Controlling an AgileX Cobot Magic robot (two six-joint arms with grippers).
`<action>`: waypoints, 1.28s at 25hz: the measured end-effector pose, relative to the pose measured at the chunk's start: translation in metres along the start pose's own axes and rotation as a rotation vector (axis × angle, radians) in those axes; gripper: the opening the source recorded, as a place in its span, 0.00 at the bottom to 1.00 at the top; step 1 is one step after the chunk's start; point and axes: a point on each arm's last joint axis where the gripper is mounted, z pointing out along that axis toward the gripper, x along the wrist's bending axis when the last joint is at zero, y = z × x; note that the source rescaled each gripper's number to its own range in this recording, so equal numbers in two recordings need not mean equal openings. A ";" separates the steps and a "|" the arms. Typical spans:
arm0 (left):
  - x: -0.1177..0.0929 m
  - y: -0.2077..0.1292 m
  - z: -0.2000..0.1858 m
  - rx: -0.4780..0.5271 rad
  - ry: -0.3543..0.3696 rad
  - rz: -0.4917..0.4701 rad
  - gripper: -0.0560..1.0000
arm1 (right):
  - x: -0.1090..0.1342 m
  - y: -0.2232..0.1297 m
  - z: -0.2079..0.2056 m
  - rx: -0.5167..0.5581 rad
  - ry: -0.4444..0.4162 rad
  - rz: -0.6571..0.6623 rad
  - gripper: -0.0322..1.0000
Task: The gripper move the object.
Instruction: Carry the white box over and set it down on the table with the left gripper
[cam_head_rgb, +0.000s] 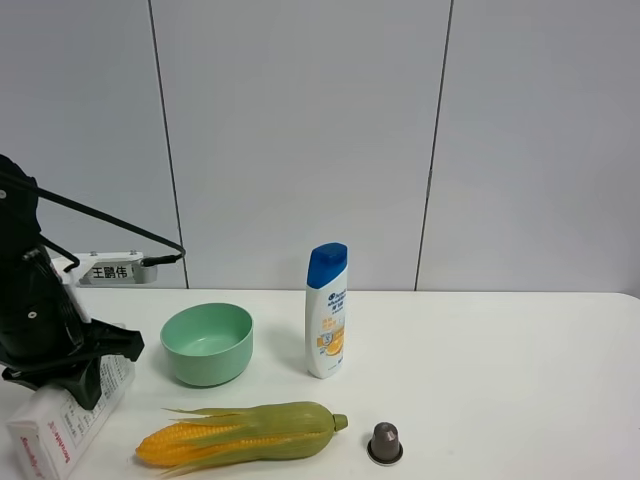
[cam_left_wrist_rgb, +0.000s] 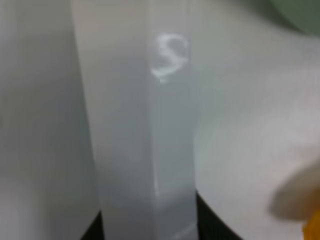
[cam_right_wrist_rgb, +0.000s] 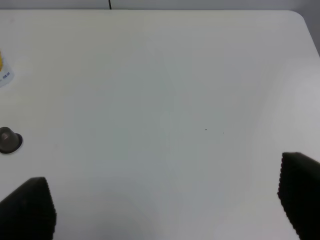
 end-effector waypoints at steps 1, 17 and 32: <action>0.000 0.000 -0.007 -0.005 0.000 0.000 0.05 | 0.000 0.000 0.000 0.000 0.000 0.000 1.00; -0.038 0.018 -0.142 -0.072 -0.032 -0.021 0.05 | 0.000 0.000 0.000 0.000 0.000 0.000 1.00; -0.134 -0.004 -0.197 -0.156 -0.226 0.155 0.05 | 0.000 0.000 0.000 0.000 0.000 0.000 1.00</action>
